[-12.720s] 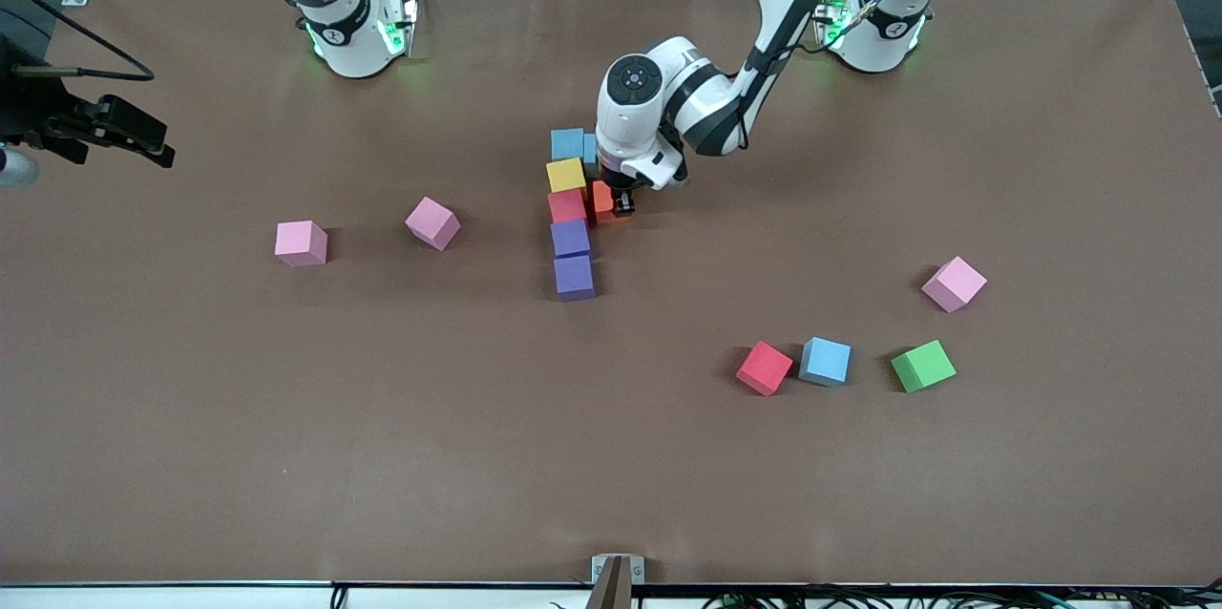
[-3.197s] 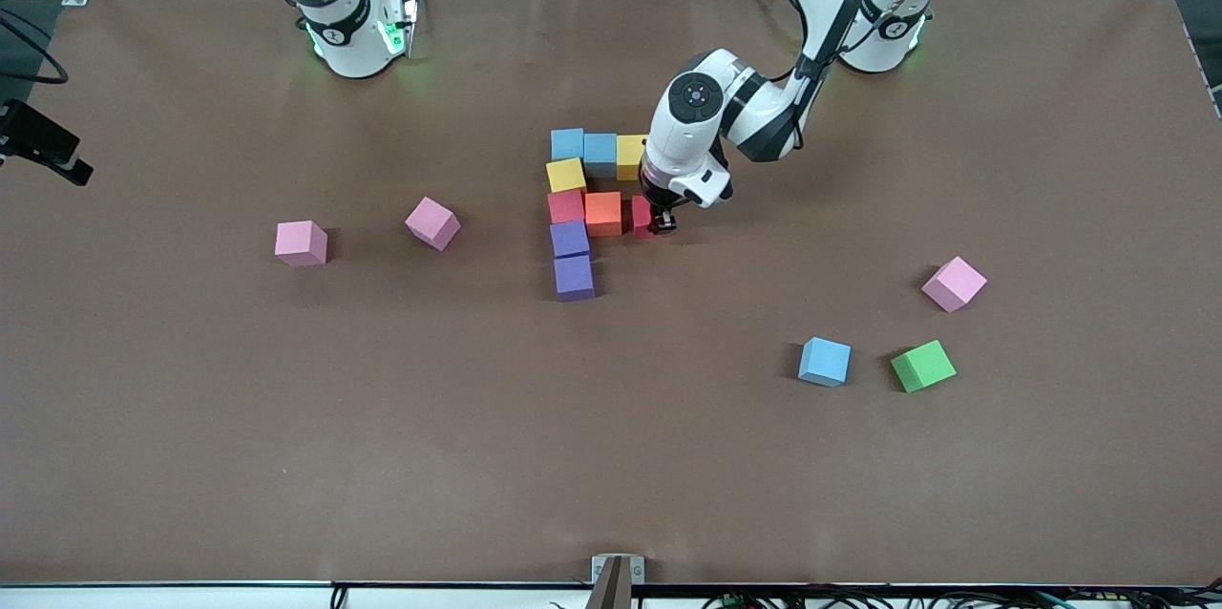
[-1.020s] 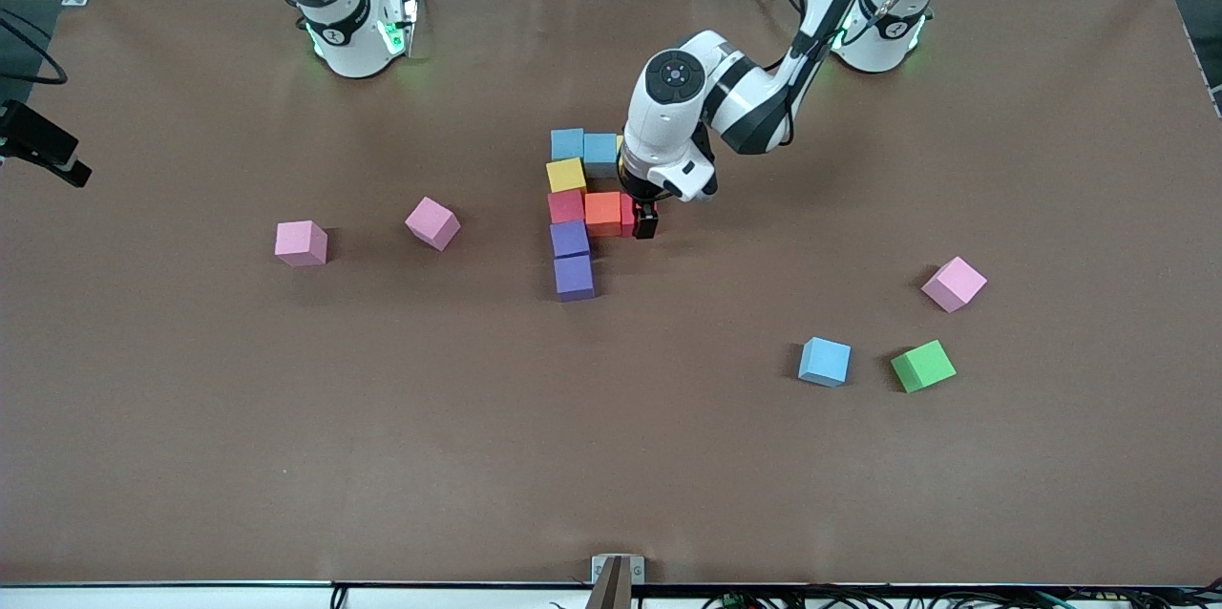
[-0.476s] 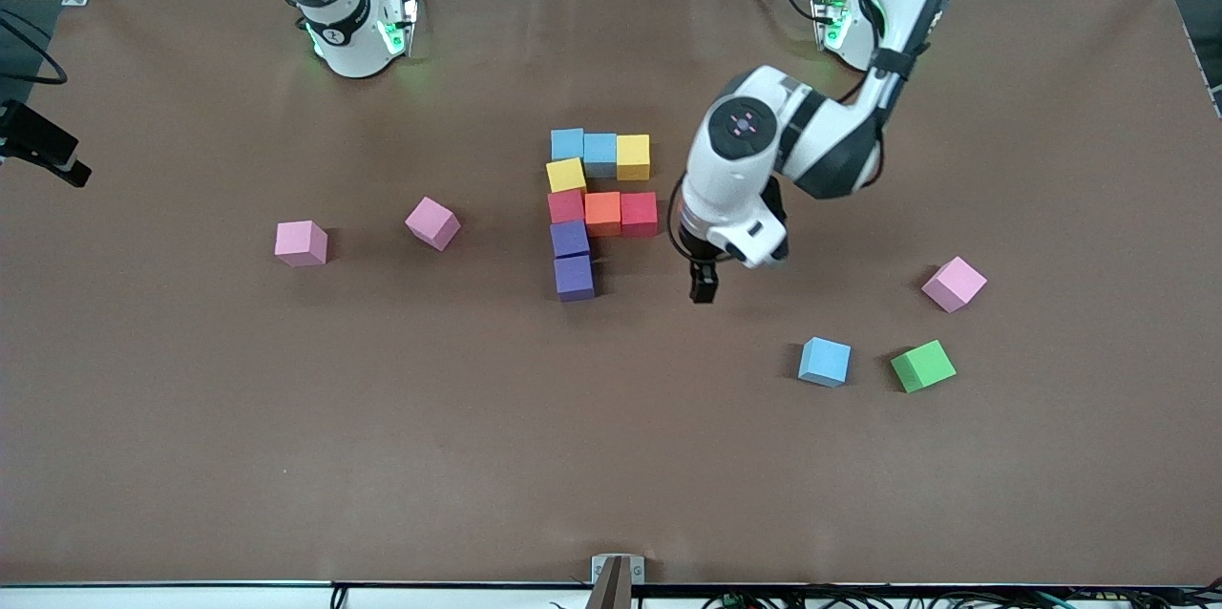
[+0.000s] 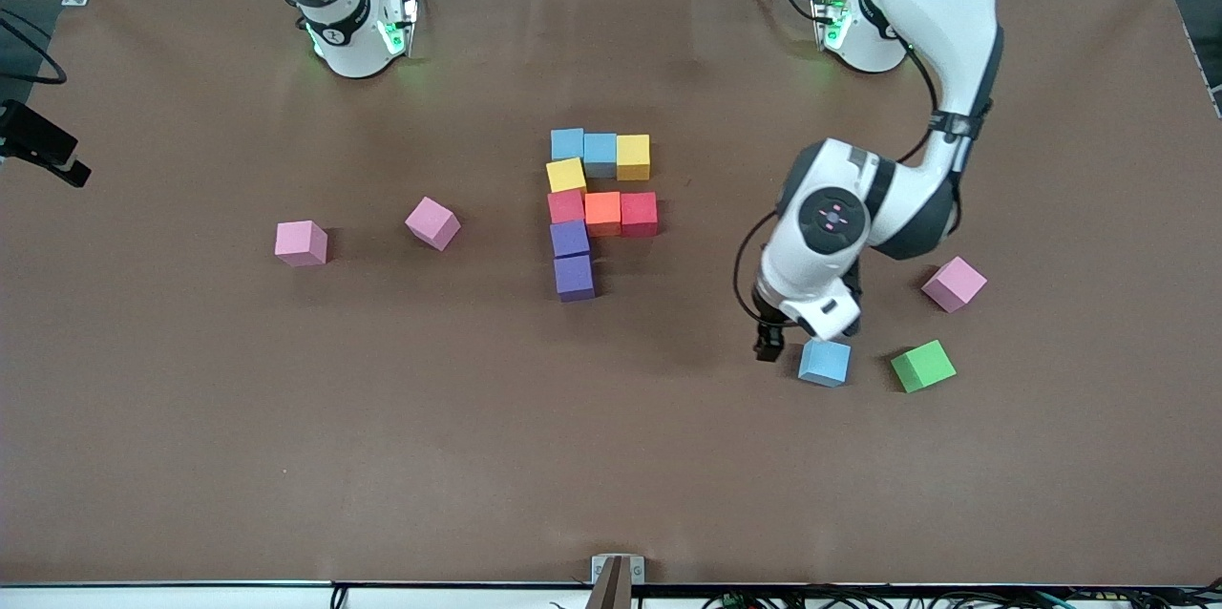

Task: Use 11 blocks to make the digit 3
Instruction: 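Move the left gripper to the loose blue cube and lower around it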

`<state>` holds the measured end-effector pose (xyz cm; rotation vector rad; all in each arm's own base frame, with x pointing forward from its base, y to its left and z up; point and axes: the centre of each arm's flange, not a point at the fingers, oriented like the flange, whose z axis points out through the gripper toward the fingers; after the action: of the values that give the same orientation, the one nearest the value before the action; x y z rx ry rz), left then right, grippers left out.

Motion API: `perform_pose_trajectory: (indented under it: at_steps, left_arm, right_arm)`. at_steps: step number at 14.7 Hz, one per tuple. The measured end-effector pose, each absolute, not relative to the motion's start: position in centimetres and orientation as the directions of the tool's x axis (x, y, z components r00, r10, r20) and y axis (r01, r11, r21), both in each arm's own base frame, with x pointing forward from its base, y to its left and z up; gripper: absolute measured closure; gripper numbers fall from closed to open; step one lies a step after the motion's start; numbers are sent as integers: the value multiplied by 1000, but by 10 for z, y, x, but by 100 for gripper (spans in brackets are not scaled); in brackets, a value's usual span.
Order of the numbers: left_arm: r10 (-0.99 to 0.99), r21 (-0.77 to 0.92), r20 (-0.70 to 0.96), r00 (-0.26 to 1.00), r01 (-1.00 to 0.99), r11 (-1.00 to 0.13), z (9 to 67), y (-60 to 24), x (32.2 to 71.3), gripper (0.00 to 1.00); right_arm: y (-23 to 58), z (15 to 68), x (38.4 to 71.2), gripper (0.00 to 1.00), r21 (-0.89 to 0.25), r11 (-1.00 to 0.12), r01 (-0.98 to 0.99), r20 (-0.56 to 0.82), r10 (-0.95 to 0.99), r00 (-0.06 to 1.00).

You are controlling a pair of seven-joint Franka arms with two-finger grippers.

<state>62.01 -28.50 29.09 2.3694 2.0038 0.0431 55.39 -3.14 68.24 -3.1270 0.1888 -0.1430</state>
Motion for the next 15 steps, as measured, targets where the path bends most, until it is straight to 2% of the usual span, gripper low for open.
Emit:
perform_pose_trajectory:
  at_steps: [5, 15]
  left_arm:
    - [974, 37, 6, 228, 973, -228, 284, -201, 653, 0]
    - [972, 11, 5, 235, 972, -235, 258, -210, 656, 0]
  right_arm:
    - [-31, 682, 554, 0, -11, -993, -120, 91, -121, 989]
    - [-31, 682, 554, 0, -11, -993, -120, 91, -120, 989]
